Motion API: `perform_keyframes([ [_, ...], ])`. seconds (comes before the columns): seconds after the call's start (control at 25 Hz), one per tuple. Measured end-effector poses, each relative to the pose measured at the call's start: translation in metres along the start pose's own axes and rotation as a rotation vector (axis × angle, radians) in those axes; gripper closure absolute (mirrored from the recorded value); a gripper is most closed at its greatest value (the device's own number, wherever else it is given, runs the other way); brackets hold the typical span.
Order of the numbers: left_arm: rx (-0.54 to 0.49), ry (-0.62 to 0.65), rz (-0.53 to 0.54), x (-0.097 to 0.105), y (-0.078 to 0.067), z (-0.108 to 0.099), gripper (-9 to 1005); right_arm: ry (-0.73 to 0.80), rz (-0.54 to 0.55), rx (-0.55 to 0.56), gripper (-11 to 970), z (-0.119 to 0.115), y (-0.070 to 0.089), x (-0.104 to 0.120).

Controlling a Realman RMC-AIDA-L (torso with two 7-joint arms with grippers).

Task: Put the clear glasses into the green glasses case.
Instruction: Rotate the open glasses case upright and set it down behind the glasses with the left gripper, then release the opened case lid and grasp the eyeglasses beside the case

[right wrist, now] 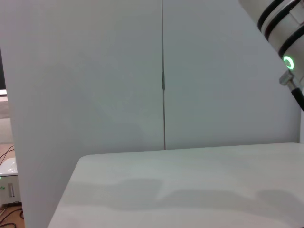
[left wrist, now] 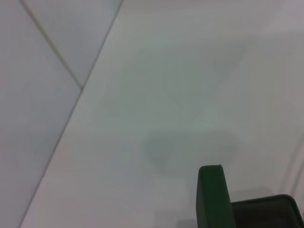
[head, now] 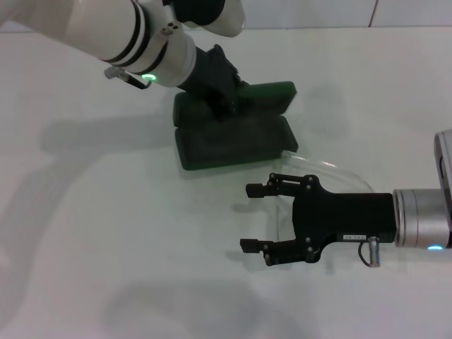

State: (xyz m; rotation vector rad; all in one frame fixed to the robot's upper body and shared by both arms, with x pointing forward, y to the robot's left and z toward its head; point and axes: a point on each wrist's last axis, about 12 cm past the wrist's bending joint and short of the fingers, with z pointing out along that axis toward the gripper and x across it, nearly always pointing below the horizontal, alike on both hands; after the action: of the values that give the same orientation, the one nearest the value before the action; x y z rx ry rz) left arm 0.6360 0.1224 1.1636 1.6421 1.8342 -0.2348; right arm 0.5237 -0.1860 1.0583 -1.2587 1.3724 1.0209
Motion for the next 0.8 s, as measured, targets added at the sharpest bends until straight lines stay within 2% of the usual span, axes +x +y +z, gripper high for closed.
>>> perform_keyframes([
  [0.4, 0.08, 0.01, 0.062, -0.001, -0.017, 0.007, 690, -0.001, 0.001, 0.0, 152, 0.0, 0.0, 0.0],
  [0.64, 0.068, 0.01, 0.055, 0.001, -0.017, 0.008, 673, 0.002, 0.002, -0.001, 151, 0.0, 0.001, 0.001],
  [0.8, 0.046, -0.028, 0.011, 0.003, -0.014, 0.003, 661, 0.004, 0.004, 0.003, 151, 0.0, 0.001, 0.001],
])
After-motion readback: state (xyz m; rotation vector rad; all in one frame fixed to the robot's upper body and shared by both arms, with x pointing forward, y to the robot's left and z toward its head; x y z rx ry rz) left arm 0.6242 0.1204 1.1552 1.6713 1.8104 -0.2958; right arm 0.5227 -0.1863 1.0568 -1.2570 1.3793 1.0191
